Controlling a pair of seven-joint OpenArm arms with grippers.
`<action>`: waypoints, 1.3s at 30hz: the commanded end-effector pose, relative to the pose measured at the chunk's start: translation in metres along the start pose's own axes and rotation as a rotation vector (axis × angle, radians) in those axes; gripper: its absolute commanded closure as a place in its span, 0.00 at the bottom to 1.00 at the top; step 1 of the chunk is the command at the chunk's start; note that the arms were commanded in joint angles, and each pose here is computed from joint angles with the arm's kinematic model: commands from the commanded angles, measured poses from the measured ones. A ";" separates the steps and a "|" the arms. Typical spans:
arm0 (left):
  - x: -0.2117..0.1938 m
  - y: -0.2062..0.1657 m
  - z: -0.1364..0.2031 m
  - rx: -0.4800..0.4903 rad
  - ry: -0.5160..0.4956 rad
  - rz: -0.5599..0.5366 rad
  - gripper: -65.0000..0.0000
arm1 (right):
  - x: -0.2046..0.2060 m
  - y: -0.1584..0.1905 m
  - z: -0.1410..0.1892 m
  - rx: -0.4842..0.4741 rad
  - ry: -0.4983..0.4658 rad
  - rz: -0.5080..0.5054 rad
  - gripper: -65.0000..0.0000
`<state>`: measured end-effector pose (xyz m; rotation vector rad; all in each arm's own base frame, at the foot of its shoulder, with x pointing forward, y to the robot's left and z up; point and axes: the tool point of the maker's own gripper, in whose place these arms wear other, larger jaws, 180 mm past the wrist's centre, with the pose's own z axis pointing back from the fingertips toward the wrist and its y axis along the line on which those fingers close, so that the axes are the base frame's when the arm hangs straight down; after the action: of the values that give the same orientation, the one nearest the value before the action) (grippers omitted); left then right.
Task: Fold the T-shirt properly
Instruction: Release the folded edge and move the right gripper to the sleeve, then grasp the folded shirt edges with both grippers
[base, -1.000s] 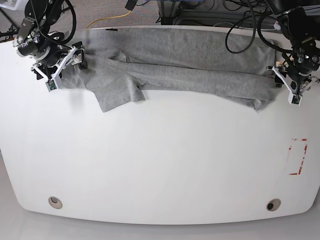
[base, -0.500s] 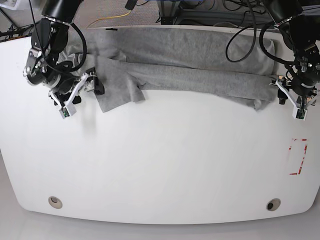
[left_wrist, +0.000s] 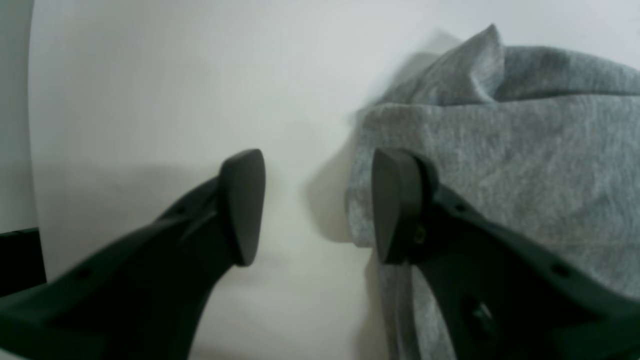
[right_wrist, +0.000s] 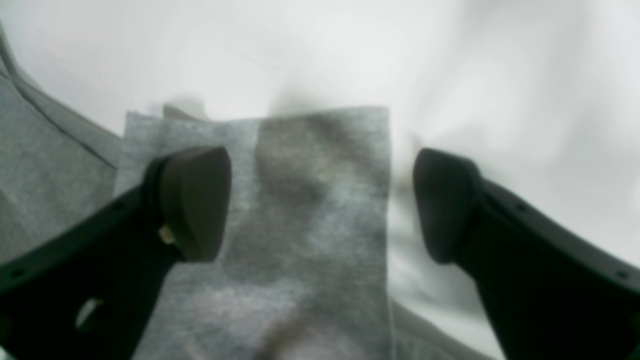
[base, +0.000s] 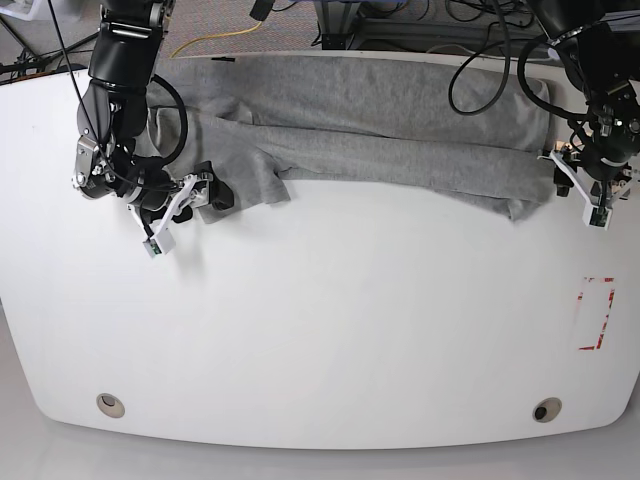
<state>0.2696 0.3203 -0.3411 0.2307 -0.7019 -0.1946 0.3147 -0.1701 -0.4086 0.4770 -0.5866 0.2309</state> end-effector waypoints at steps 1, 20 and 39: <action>0.016 0.009 0.005 0.021 -0.052 -0.009 0.51 | 0.009 0.001 0.001 0.003 -0.011 0.029 0.25; 0.010 0.001 -0.019 -0.027 0.011 0.132 0.34 | 0.011 0.016 -0.009 0.035 -0.020 0.044 1.00; -0.010 -0.016 -0.045 -0.147 0.074 0.140 0.70 | 0.011 0.018 -0.010 0.041 -0.023 0.041 1.00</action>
<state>0.2798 0.3080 -0.3984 0.0285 -0.5804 -0.0951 0.3079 -0.1460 -0.4193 0.5075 -0.5509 0.2698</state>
